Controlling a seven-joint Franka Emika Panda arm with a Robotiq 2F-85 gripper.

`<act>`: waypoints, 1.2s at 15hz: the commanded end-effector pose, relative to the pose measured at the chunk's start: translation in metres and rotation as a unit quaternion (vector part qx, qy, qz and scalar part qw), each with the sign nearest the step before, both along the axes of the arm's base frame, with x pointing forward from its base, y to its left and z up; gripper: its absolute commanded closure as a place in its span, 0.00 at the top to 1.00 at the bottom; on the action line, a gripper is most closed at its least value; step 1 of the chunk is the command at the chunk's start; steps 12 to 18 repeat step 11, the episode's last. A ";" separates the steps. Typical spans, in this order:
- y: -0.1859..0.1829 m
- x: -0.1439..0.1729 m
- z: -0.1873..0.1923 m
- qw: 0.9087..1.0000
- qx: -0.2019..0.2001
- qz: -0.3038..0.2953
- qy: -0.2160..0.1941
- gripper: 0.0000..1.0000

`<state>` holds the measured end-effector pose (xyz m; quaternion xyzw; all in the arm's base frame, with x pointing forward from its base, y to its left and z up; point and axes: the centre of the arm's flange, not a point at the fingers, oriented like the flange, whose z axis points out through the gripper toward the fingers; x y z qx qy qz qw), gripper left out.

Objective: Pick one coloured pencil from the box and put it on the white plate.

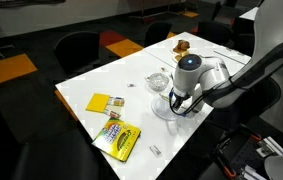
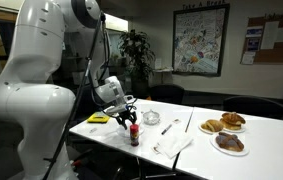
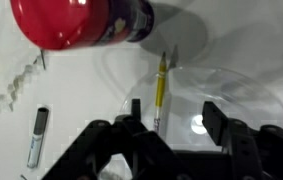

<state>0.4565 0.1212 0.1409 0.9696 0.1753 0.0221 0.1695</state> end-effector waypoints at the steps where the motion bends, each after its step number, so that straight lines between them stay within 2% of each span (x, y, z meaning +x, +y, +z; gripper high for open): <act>1: 0.009 0.019 0.025 0.995 0.071 0.047 -0.060 0.96; 3: 0.016 0.029 0.042 0.986 0.114 0.070 -0.096 1.00; 6: 0.023 0.041 0.067 0.967 0.188 0.095 -0.144 1.00; 10: 0.024 0.052 0.090 0.929 0.293 0.110 -0.197 1.00; 11: 0.024 0.054 0.093 0.919 0.321 0.098 -0.207 1.00; 18: 0.024 0.054 0.093 0.919 0.321 0.098 -0.207 1.00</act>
